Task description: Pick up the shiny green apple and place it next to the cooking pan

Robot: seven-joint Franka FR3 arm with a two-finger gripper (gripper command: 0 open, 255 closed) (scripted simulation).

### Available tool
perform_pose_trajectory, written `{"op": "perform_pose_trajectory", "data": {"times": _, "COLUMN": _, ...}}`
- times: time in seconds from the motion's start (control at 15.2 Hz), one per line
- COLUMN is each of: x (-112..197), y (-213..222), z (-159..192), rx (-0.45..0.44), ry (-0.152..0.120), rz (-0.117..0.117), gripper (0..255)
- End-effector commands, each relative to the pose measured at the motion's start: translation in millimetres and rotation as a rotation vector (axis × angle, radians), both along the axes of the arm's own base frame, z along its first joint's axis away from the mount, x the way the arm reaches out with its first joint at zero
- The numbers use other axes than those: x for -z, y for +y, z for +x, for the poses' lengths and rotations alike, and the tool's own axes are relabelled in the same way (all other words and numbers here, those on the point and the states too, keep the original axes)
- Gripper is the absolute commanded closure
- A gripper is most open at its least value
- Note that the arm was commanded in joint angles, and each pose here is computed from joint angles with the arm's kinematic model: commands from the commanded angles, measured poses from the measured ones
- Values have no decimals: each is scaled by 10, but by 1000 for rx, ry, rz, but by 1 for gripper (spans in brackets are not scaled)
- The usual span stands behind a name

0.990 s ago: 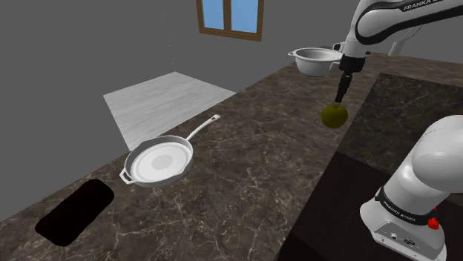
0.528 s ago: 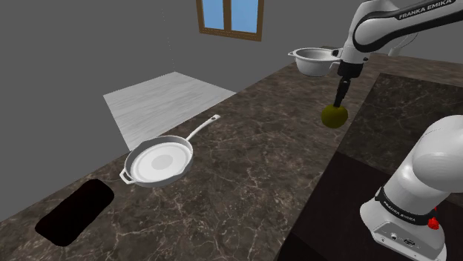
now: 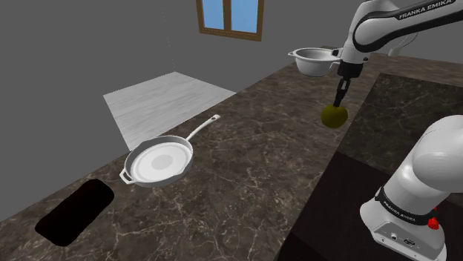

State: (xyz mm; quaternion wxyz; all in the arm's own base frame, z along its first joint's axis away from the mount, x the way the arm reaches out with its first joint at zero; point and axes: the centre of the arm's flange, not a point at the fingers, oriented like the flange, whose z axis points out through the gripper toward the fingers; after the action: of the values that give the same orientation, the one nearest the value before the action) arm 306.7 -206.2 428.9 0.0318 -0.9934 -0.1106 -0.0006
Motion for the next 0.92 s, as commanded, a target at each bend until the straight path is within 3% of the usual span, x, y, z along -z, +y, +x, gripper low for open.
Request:
{"op": "perform_pose_trajectory", "data": {"times": 0.0, "x": 5, "y": 2, "z": -2, "rx": 0, "ry": 2, "rz": 1, "gripper": 255}}
{"op": "perform_pose_trajectory", "data": {"times": 0.33, "x": 7, "y": 1, "z": -1, "rx": 0, "ry": 1, "rz": 1, "gripper": 255}}
{"op": "perform_pose_trajectory", "data": {"times": 0.86, "x": -416, "y": 1, "z": -1, "rx": 0, "ry": 1, "rz": 1, "gripper": 255}}
